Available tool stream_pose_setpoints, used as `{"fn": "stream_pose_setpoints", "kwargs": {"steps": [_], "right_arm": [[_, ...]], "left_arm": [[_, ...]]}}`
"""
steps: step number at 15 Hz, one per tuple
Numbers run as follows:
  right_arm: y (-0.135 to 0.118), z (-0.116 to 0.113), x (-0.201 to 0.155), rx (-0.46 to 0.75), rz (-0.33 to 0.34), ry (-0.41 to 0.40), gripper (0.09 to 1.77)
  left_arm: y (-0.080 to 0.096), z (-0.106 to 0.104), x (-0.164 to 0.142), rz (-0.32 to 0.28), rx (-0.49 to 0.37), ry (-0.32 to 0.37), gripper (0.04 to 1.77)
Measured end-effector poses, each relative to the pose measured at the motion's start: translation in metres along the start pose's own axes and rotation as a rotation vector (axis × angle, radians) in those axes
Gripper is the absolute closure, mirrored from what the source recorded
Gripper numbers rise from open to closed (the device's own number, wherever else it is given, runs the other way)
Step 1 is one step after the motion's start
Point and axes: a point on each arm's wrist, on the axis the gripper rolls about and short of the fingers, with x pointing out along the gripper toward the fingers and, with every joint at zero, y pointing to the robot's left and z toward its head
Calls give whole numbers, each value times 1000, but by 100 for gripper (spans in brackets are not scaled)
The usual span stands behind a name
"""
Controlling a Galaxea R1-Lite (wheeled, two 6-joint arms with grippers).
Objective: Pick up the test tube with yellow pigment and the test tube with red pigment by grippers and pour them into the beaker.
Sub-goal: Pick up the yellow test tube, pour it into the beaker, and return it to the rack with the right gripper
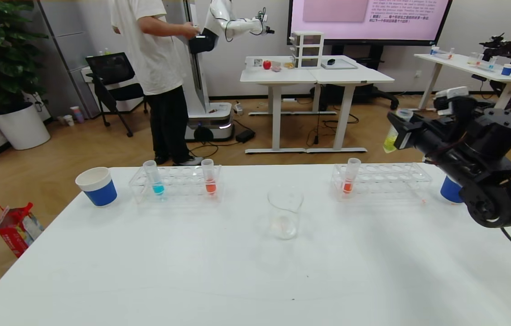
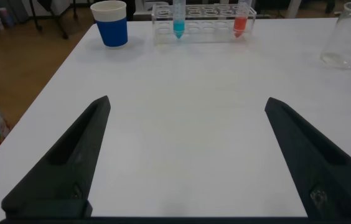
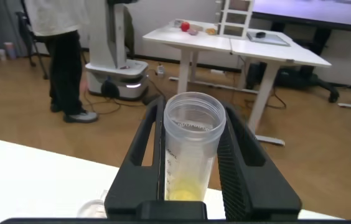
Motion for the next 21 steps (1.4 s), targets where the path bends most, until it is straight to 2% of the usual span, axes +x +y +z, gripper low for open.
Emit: {"fn": "stream_pose_setpoints", "kwargs": {"steps": [2,4,7,9,11,15,18,21], "right_arm": [[32,18,9,-14,81,-56,136],[61,28,14,-94,176,-108,136],[101,26,18,-212,324,-204,136],[121,17,17,-310,407,-252,136],[132,6,17,-415,460,-272,136],[145,-9,16,-590,621,-356,136],[146,-20,14,-658,665,-417,136],[144,-32,12,-711,703,-435,136]], "left_arm": [[0,0,0,0,0,0,8],[0,0,0,0,0,0,8],[0,0,0,0,-1,0,8],[0,0,0,0,-1,0,8],[0,0,0,0,-1,0,8],[0,0,0,0,0,0,8],[0,0,0,0,-1,0,8],[0,0,0,0,-1,0,8]]}}
